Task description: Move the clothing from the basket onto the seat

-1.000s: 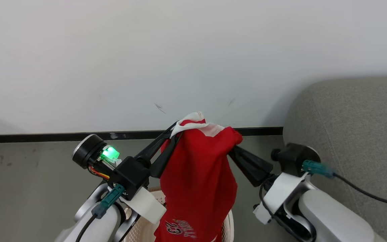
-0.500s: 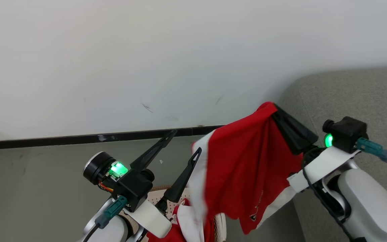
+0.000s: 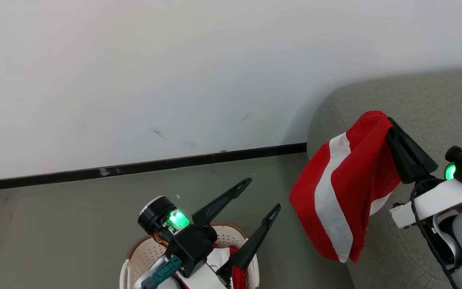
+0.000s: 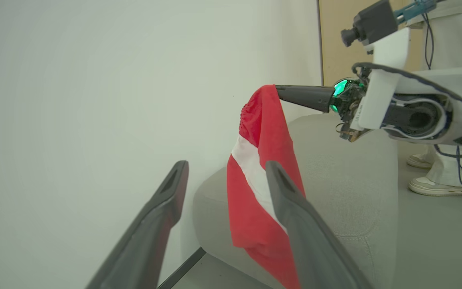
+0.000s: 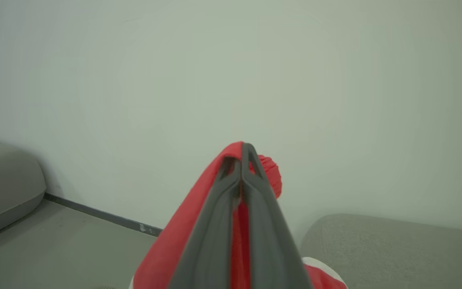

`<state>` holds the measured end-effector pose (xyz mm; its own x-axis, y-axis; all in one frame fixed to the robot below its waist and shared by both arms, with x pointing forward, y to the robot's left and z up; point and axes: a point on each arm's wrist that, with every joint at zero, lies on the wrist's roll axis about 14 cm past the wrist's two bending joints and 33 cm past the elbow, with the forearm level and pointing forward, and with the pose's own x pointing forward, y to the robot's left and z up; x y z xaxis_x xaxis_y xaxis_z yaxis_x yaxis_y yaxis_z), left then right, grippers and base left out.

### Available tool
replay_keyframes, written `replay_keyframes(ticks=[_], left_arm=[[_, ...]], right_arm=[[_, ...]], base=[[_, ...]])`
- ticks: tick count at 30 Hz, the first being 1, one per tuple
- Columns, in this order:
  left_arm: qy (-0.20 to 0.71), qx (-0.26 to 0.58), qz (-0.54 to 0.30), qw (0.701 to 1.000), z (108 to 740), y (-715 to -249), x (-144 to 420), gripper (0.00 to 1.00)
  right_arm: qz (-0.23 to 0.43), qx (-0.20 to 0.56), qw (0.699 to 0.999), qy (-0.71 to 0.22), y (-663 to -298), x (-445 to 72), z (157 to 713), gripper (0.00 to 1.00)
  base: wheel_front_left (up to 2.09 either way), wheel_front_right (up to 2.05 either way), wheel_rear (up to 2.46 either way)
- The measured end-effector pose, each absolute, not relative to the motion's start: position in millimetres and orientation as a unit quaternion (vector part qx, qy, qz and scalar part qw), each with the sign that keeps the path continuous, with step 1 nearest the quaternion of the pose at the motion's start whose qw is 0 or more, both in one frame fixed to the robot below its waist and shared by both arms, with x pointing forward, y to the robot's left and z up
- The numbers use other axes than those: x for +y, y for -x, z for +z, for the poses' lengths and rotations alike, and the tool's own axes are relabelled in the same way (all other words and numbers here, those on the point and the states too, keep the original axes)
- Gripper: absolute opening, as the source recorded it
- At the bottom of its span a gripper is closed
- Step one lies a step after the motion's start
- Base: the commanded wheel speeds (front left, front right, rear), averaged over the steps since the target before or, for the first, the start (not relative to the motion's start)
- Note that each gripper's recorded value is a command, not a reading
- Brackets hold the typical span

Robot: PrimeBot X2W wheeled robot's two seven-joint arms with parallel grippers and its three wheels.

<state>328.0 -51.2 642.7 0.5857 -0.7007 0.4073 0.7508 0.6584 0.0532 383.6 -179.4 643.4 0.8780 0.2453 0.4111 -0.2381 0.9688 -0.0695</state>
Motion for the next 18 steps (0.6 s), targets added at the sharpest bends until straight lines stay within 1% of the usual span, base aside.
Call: replay_keyframes(ticks=[8,18], left_arm=[[0.078,-0.194,-0.462,0.862,640.7,-308.9,-82.0,1.0],[0.095,-0.174,-0.511,0.837,631.9,-295.4,-112.3,1.0]], right_arm=[[0.068,-0.205,0.976,0.017,-363.4,-216.8,633.4,0.0],[0.007,-0.191,0.981,0.024,-332.4,-253.2,619.4,0.0]], base=[[0.0,0.0,0.0],[0.0,0.0,0.0]])
